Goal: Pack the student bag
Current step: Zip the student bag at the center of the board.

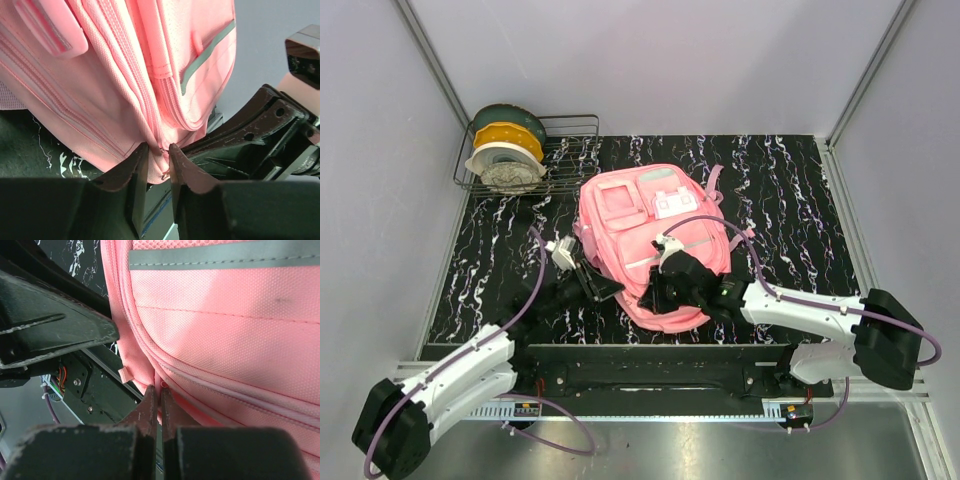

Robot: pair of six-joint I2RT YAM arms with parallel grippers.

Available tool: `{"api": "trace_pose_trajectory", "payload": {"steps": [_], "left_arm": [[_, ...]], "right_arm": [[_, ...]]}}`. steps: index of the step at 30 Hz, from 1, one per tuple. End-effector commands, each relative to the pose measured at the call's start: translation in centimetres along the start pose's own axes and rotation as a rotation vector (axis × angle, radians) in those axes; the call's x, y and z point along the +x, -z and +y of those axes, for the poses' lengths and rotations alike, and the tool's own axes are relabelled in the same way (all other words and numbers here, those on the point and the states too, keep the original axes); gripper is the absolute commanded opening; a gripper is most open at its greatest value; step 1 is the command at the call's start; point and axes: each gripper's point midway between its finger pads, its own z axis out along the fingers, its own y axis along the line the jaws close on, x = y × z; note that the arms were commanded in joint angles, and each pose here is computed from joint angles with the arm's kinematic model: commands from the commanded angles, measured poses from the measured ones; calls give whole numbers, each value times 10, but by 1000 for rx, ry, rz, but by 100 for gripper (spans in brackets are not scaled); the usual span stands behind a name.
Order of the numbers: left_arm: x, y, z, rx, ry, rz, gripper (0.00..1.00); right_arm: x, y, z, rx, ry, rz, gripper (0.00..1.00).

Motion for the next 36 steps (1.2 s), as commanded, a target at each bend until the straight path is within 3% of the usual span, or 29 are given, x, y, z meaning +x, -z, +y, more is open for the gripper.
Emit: {"api": "trace_pose_trajectory", "payload": {"steps": [1,3,8,9,11,12,17,21,23,30,36], "left_arm": [[-16,5,-13,42,-16,-85,25],[-10,3,-12,53,-22,-56,13],[0,-8,-14,87,-20,13,0],[1,-9,-15,89,-20,24,0],[4,-13,-13,79,-17,40,17],[3,-13,-13,80,-17,38,18],[3,-15,-18,88,-25,45,18],[8,-16,-18,84,-37,73,0],[12,-17,-17,86,-45,91,0],[27,-11,-5,69,-130,132,0],[31,-7,2,64,-157,134,0]], "right_arm": [[-24,4,2,2,-29,-98,0],[-26,5,5,-7,-30,-100,0],[-30,9,15,-56,-15,-105,0],[-30,10,16,-61,-8,-107,0],[-30,11,17,-66,-1,-108,0],[-30,12,17,-67,-1,-109,0],[-29,11,17,-69,0,-103,0],[-29,9,16,-65,1,-100,0],[-29,10,17,-66,0,-104,1],[-33,12,7,-60,-53,-106,22],[-17,-2,6,-73,-82,0,27]]}}
